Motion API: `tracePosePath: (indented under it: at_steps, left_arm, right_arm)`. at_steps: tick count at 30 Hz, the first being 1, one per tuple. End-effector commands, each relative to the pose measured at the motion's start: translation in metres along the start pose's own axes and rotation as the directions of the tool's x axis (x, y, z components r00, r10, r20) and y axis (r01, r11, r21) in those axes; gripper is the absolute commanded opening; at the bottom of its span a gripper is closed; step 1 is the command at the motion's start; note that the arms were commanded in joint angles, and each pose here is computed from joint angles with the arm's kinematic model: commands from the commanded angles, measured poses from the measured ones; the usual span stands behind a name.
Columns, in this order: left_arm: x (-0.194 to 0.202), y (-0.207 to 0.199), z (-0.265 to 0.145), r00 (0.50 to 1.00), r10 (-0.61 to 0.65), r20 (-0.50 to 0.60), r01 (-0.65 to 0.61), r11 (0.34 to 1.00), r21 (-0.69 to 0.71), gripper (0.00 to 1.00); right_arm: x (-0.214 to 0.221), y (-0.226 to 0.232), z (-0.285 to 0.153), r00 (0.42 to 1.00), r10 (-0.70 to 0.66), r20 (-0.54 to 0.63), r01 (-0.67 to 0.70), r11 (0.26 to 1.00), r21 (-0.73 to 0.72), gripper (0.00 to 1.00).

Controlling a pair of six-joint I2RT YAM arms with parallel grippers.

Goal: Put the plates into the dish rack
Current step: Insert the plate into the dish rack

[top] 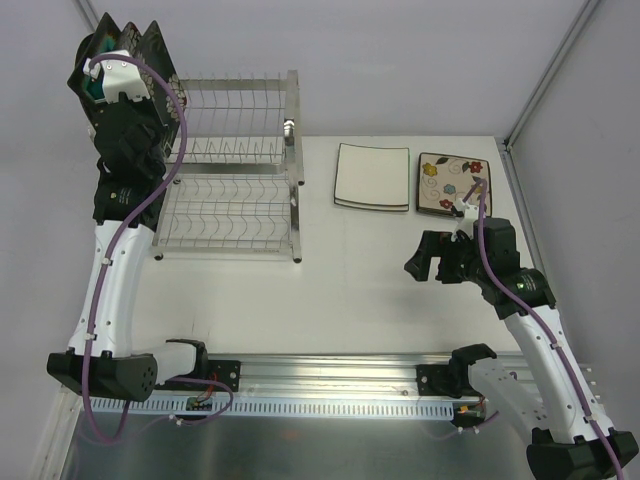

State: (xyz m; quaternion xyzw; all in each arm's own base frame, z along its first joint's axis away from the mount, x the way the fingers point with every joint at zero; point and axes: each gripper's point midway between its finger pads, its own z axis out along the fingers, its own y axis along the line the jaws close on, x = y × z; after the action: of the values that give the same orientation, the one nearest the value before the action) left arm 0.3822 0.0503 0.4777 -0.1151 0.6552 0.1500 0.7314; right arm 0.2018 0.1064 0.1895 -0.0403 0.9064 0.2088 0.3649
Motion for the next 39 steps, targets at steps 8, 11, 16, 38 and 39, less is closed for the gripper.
tracePosePath:
  at_steps: [8, 11, 16, 38, 39]
  left_arm:
    - [-0.069, 0.010, -0.012, 0.954, -0.195, 0.229, 0.198, 0.980, 0.009, 0.02]
    - [-0.067, 0.009, -0.011, 0.954, -0.202, 0.221, 0.205, 0.979, 0.012, 0.04]
    - [-0.063, 0.011, -0.012, 0.959, -0.197, 0.203, 0.202, 0.979, -0.002, 0.06]
    - [-0.070, 0.019, -0.022, 0.959, -0.202, 0.201, 0.209, 0.978, -0.013, 0.46]
    - [-0.070, 0.019, -0.023, 0.958, -0.203, 0.202, 0.209, 0.978, -0.011, 0.50]
  right_arm:
    - [-0.014, 0.002, -0.005, 0.998, -0.027, 0.049, 0.027, 1.000, -0.002, 1.00]
    - [-0.014, 0.002, -0.006, 0.998, -0.026, 0.051, 0.026, 1.000, -0.002, 1.00]
    - [-0.012, 0.001, -0.007, 0.998, -0.027, 0.054, 0.027, 1.000, 0.001, 1.00]
    - [-0.013, 0.003, -0.009, 0.998, -0.029, 0.060, 0.029, 1.000, -0.010, 0.99]
    - [-0.013, 0.004, -0.008, 0.998, -0.027, 0.056, 0.028, 1.000, -0.012, 1.00]
